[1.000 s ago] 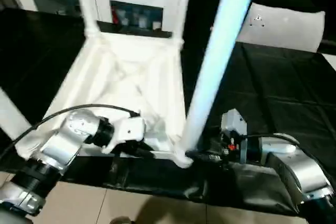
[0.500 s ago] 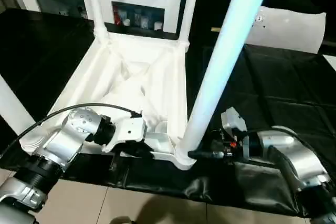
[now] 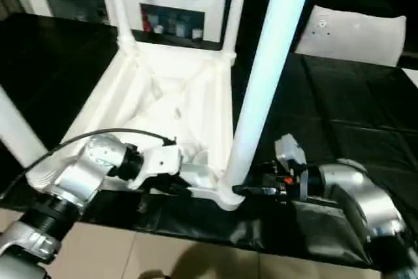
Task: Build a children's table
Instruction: Rotate leg to tighten
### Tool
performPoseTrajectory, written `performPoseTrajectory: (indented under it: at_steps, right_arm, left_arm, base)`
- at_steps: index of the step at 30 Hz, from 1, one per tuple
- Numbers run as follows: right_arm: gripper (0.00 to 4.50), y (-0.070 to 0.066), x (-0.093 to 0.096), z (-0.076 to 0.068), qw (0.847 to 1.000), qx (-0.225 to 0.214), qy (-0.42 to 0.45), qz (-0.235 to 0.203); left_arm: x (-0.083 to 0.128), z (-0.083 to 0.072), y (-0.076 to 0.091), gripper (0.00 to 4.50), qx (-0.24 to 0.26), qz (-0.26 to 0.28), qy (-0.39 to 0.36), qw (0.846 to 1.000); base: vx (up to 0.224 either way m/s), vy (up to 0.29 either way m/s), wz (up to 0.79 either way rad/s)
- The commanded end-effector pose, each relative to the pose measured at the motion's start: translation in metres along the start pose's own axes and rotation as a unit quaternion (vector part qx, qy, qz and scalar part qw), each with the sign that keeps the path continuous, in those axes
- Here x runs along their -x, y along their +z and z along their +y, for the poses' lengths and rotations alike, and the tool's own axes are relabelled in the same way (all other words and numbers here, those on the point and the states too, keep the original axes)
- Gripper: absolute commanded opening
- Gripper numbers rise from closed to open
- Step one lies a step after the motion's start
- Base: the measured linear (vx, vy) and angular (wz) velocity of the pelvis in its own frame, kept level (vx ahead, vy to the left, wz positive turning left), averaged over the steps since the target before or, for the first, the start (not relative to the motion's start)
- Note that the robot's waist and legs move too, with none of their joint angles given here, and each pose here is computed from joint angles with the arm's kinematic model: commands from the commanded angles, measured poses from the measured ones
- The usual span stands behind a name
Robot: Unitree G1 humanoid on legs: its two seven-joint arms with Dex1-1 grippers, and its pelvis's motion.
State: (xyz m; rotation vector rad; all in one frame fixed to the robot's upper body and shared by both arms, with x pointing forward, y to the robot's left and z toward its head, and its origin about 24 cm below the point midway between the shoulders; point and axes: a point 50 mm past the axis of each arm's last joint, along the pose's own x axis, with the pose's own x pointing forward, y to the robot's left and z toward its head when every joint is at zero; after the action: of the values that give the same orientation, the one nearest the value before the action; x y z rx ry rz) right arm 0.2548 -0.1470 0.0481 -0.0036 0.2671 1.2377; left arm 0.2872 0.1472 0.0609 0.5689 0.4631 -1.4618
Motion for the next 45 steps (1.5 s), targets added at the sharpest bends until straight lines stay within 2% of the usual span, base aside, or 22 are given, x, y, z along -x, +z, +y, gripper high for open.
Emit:
performPoseTrajectory:
  at_steps: [1,5,7,9,12,14,15,16,18,19,20,22,24,25,27,30,31,34,35,36,41,45]
  right_arm:
    - [1.94,-0.012,-0.012,0.011,1.0,-0.023,-0.007,0.015]
    - [1.93,-0.018,-0.022,0.015,0.996,-0.048,-0.07,0.007]
    - [1.93,-0.019,-0.035,0.019,0.989,-0.08,-0.126,-0.003]
    - [1.93,-0.019,-0.042,0.02,0.984,-0.095,-0.15,-0.006]
    - [1.93,-0.017,-0.059,0.02,0.97,-0.123,-0.207,-0.015]
    - [1.93,-0.013,-0.075,0.013,0.95,-0.145,-0.276,-0.02]
    - [1.93,-0.012,-0.076,0.012,0.948,-0.145,-0.282,-0.019]
    - [1.93,-0.01,-0.082,0.008,0.938,-0.15,-0.311,-0.021]
    - [1.93,-0.007,-0.086,0.005,0.929,-0.16,-0.334,-0.026]
    - [1.93,-0.003,-0.089,0.0,0.915,-0.176,-0.362,-0.037]
    - [1.93,-0.001,-0.09,-0.002,0.909,-0.183,-0.372,-0.042]
    - [1.93,0.003,-0.089,-0.004,0.908,-0.183,-0.373,-0.054]
    - [1.93,0.006,-0.086,-0.007,0.908,-0.172,-0.377,-0.06]
    - [1.93,0.008,-0.08,-0.009,0.913,-0.148,-0.376,-0.063]
    - [2.49,0.007,-0.071,-0.013,0.911,-0.133,-0.384,-0.063]
    - [2.66,0.005,-0.055,-0.018,0.912,-0.123,-0.384,-0.074]
    - [2.74,0.006,-0.042,-0.021,0.916,-0.108,-0.377,-0.082]
    - [3.06,0.007,-0.021,-0.02,0.937,-0.067,-0.334,-0.08]
    - [3.11,0.007,-0.021,-0.02,0.937,-0.067,-0.334,-0.08]
    - [3.19,0.006,-0.011,-0.019,0.951,-0.042,-0.299,-0.068]
    - [3.63,0.009,0.005,-0.02,0.971,-0.005,-0.232,-0.048]
    - [3.99,0.02,0.019,-0.02,0.991,0.039,-0.123,-0.017]
  left_arm:
    - [-0.003,0.015,0.015,0.0,0.011,-0.032,0.089,0.995]
    - [-0.011,0.02,0.029,0.0,0.041,-0.077,0.118,0.989]
    - [-0.02,0.024,0.042,0.0,0.06,-0.107,0.142,0.982]
    - [-0.024,0.025,0.047,0.0,0.065,-0.112,0.152,0.98]
    - [-0.033,0.027,0.058,0.0,0.076,-0.128,0.172,0.974]
    - [-0.038,0.032,0.064,0.0,0.084,-0.132,0.201,0.967]
    - [-0.038,0.032,0.064,0.0,0.084,-0.131,0.203,0.967]
    - [-0.04,0.033,0.066,0.0,0.08,-0.128,0.217,0.964]
    - [-0.041,0.033,0.067,0.0,0.074,-0.125,0.221,0.964]
    - [-0.042,0.032,0.066,0.0,0.067,-0.119,0.221,0.966]
    - [-0.042,0.031,0.065,0.0,0.063,-0.116,0.219,0.967]
    - [-0.041,0.029,0.062,0.0,0.057,-0.106,0.214,0.969]
    - [-0.039,0.027,0.057,0.0,0.051,-0.098,0.208,0.972]
    - [-0.037,0.024,0.052,0.0,0.044,-0.09,0.198,0.975]
    - [-0.034,0.021,0.044,0.0,0.036,-0.078,0.187,0.979]
    - [-0.028,0.02,0.035,0.0,0.031,-0.065,0.177,0.982]
    - [-0.023,0.019,0.028,0.0,0.025,-0.057,0.168,0.984]
    - [-0.015,0.017,0.019,0.0,0.012,-0.055,0.139,0.989]
    - [-0.015,0.017,0.019,0.0,0.012,-0.055,0.139,0.989]
    - [-0.011,0.015,0.016,0.0,0.008,-0.06,0.117,0.991]
    - [-0.004,0.011,0.011,0.0,-0.002,-0.061,0.073,0.996]
    - [0.002,0.006,0.005,0.0,-0.025,-0.046,0.009,0.999]
  base:
    - [0.0,0.0,0.0]
    - [0.0,0.0,0.0]
    - [0.0,0.0,0.0]
    - [0.0,0.0,0.0]
    - [0.0,0.0,0.0]
    - [0.0,0.0,0.0]
    - [0.0,0.0,0.0]
    - [0.0,0.0,0.0]
    - [0.0,0.0,0.0]
    - [0.0,0.0,0.0]
    - [0.0,0.0,0.0]
    - [0.0,0.0,0.0]
    - [0.0,0.0,0.0]
    - [0.0,0.0,0.0]
    - [0.0,0.0,0.0]
    - [0.0,0.0,0.0]
    - [0.0,0.0,0.0]
    - [0.0,0.0,0.0]
    - [0.0,0.0,0.0]
    - [0.0,0.0,0.0]
    - [0.0,0.0,0.0]
    - [0.0,0.0,0.0]
